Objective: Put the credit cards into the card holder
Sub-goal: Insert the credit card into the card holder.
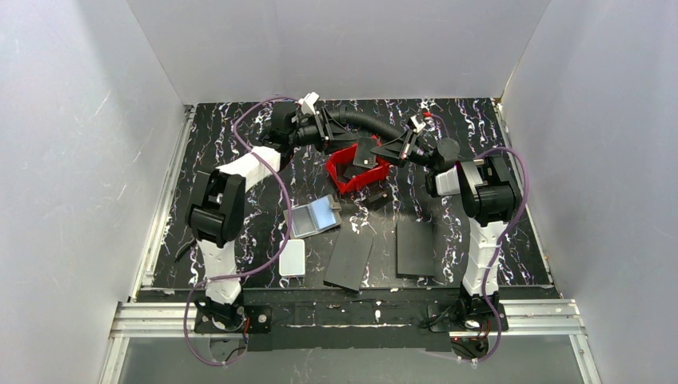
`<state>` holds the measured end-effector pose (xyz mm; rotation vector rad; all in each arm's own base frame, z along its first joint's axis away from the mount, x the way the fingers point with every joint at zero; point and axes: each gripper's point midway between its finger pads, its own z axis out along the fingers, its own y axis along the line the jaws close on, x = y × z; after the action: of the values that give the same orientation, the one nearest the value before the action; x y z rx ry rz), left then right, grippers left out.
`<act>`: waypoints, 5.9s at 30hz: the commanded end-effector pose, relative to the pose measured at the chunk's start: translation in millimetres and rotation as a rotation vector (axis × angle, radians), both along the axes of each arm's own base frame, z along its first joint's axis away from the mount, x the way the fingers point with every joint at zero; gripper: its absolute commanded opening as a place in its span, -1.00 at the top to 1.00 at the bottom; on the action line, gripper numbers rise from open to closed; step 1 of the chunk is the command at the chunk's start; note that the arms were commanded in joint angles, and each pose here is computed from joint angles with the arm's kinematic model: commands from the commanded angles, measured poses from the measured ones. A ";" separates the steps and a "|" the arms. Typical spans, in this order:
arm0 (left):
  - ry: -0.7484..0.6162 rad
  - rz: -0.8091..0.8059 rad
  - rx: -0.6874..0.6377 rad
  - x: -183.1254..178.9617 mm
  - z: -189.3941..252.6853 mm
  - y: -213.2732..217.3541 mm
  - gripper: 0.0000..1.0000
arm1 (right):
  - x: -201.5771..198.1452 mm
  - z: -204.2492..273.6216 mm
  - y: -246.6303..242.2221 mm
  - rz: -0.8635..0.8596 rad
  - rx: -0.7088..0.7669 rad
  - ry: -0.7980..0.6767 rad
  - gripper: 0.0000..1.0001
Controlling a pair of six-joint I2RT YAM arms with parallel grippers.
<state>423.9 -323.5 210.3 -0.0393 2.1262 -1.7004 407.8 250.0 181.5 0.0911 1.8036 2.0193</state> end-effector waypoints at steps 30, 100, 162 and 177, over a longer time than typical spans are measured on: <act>-0.081 -0.042 0.102 19.6 -4.2 -12.8 0.62 | -7.1 15.7 17.1 0.062 0.035 -0.112 0.97; -0.115 0.076 0.182 75.0 -29.3 -9.3 1.00 | 13.0 -0.9 16.1 -0.076 -0.248 0.004 0.32; -0.054 0.046 0.344 52.3 -65.4 3.7 0.31 | 38.3 -9.2 -15.1 -0.186 -0.305 0.031 0.97; -0.046 0.037 0.450 -50.4 -1.3 91.9 -0.45 | -33.2 -1.6 -25.5 -0.056 -0.725 -0.112 0.97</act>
<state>421.5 -263.6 176.9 0.0523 2.4194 -1.1570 410.8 220.8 168.1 0.0124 2.2339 1.3169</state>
